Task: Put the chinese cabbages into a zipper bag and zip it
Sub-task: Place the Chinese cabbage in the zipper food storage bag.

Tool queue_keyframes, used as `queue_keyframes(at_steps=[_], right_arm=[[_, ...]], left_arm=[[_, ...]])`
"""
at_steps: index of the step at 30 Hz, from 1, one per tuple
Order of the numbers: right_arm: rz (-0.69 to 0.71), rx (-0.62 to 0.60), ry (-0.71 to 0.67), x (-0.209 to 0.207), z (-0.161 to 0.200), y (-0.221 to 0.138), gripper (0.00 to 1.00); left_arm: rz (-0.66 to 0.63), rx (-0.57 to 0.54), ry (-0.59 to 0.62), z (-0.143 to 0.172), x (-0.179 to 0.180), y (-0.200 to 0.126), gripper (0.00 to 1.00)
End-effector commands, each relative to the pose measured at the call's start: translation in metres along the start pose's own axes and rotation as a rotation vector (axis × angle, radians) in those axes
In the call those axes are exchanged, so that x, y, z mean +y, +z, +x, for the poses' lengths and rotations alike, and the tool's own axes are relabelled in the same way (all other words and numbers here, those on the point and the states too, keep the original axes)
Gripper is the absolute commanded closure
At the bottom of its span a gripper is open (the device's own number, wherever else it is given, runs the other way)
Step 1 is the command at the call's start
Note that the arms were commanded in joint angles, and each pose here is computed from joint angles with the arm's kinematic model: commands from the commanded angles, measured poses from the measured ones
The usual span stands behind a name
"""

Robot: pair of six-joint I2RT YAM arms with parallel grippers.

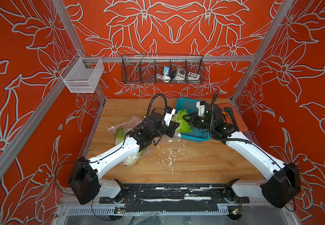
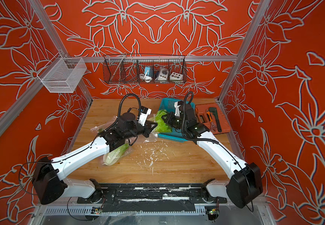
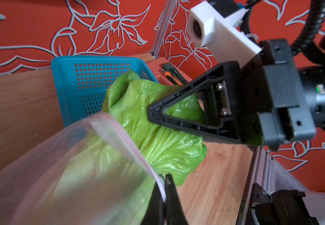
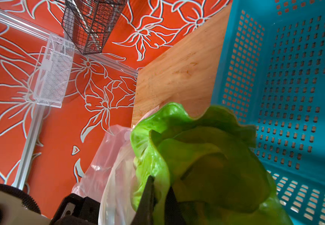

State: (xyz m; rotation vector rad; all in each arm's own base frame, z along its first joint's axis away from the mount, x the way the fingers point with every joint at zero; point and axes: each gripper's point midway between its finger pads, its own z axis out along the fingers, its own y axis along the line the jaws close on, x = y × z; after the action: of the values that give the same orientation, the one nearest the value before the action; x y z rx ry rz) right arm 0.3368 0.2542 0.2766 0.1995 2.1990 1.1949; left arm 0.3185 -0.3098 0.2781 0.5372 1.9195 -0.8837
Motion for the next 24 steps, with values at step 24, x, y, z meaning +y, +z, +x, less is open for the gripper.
queue_keyframes(at_steps=[24], right_arm=[[-0.077, -0.002, 0.223, -0.003, 0.007, 0.046, 1.00]], left_arm=[[0.167, 0.000, 0.011, -0.014, -0.030, 0.000, 0.96]])
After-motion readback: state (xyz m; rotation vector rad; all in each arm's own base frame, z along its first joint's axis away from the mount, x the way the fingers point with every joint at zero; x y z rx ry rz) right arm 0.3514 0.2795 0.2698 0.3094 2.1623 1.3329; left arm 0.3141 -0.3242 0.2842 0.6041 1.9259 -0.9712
